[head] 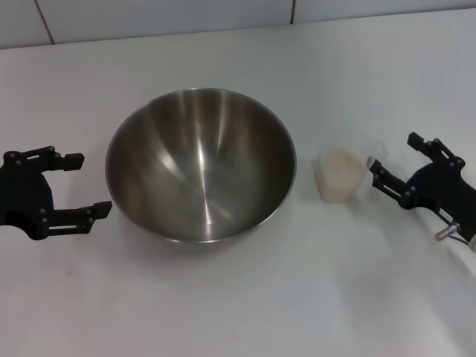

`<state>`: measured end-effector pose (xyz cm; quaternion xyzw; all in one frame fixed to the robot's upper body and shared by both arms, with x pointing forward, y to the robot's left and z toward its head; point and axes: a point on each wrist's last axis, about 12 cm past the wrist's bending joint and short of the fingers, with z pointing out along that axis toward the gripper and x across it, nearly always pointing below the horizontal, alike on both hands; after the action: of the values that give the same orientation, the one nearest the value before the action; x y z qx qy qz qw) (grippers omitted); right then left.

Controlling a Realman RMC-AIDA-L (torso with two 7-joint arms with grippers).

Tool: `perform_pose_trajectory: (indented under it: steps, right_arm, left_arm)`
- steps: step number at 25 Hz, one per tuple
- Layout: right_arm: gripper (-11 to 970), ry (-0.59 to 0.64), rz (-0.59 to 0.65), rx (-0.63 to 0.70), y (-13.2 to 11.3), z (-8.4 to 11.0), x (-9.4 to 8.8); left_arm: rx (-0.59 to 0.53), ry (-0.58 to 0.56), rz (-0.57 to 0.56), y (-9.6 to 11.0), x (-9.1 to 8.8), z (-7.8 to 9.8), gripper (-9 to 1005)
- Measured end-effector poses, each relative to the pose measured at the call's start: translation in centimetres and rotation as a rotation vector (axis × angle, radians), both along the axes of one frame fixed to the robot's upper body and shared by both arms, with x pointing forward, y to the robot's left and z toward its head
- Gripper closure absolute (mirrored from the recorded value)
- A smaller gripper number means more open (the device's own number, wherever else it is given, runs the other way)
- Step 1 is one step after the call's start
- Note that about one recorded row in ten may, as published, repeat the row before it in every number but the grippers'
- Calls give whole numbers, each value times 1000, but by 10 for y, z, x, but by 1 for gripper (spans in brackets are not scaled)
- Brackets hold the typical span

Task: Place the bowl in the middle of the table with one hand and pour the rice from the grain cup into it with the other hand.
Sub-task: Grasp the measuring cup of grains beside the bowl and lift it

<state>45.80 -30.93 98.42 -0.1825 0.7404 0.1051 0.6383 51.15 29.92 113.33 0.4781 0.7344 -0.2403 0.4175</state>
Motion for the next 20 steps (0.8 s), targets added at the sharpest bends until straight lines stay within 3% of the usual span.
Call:
perform_pose_trajectory:
  steps: [15, 20]
  right_arm:
    - [133, -59, -44, 13, 6, 8, 17]
    - [226, -121, -53, -10, 12, 12, 17]
  left_arm:
    - [10, 3, -1, 1, 0, 0, 149]
    - [21, 4, -1, 1, 0, 0, 149]
